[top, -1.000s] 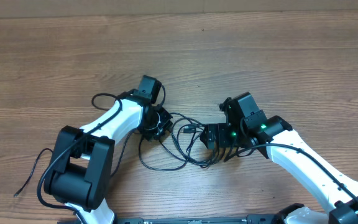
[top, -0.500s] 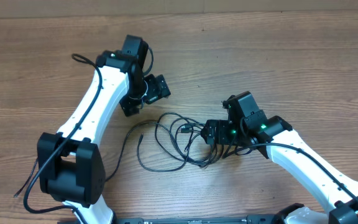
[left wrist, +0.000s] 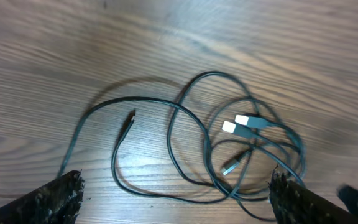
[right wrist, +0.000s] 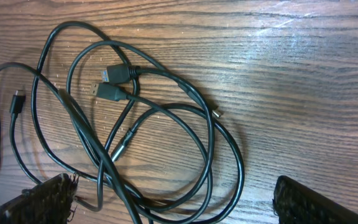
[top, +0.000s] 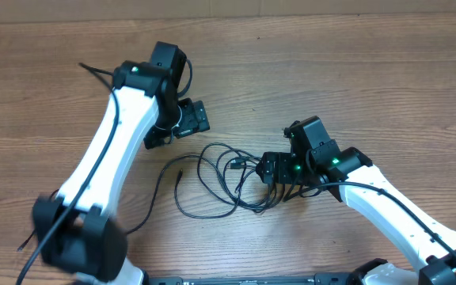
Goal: Untangle cables
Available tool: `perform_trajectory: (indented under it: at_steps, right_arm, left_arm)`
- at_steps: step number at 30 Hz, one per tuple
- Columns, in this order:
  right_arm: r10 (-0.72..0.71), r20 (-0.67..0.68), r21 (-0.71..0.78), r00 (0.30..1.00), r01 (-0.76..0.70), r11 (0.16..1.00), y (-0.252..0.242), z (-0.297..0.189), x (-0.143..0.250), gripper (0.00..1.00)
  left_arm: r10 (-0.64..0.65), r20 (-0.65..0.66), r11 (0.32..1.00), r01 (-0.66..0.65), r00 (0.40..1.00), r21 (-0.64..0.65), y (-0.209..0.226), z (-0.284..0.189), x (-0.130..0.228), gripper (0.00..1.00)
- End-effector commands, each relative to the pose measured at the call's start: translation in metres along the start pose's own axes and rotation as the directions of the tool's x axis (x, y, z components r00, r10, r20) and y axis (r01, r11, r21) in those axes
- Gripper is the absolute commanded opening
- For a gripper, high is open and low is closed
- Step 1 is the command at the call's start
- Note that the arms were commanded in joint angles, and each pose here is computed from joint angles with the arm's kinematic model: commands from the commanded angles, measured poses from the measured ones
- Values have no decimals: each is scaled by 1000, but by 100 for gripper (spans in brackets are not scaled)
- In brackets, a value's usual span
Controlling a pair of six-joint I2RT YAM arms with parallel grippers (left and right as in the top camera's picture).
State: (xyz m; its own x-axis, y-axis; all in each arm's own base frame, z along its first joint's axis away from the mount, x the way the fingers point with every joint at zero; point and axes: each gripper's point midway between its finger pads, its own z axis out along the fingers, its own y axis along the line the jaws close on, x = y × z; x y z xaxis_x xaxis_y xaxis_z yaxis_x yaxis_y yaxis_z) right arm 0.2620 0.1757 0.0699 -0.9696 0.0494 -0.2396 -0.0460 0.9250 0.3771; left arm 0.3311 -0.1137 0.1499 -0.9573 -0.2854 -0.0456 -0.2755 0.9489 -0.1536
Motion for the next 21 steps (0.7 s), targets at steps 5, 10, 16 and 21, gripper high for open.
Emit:
perform_trajectory:
  at_steps: [5, 10, 16, 21]
  right_arm:
    - [8, 5, 7, 1000, -8, 1000, -2, 1, 0, 100]
    - [7, 8, 6, 1000, -7, 1000, -2, 1, -1, 100]
    - [7, 8, 6, 1000, -7, 1000, -2, 1, -1, 100]
    - [7, 8, 6, 1000, -7, 1000, -2, 1, -1, 100]
  left_arm:
    - [55, 426, 998, -47, 903, -30, 6, -115, 38, 99]
    - [-287, 408, 956, 284, 867, 70, 46, -82, 84, 100]
    - [-382, 179, 917, 348, 907, 194, 18, -13, 109, 98]
    - [-431, 3, 871, 415, 903, 262, -11, 26, 121, 88]
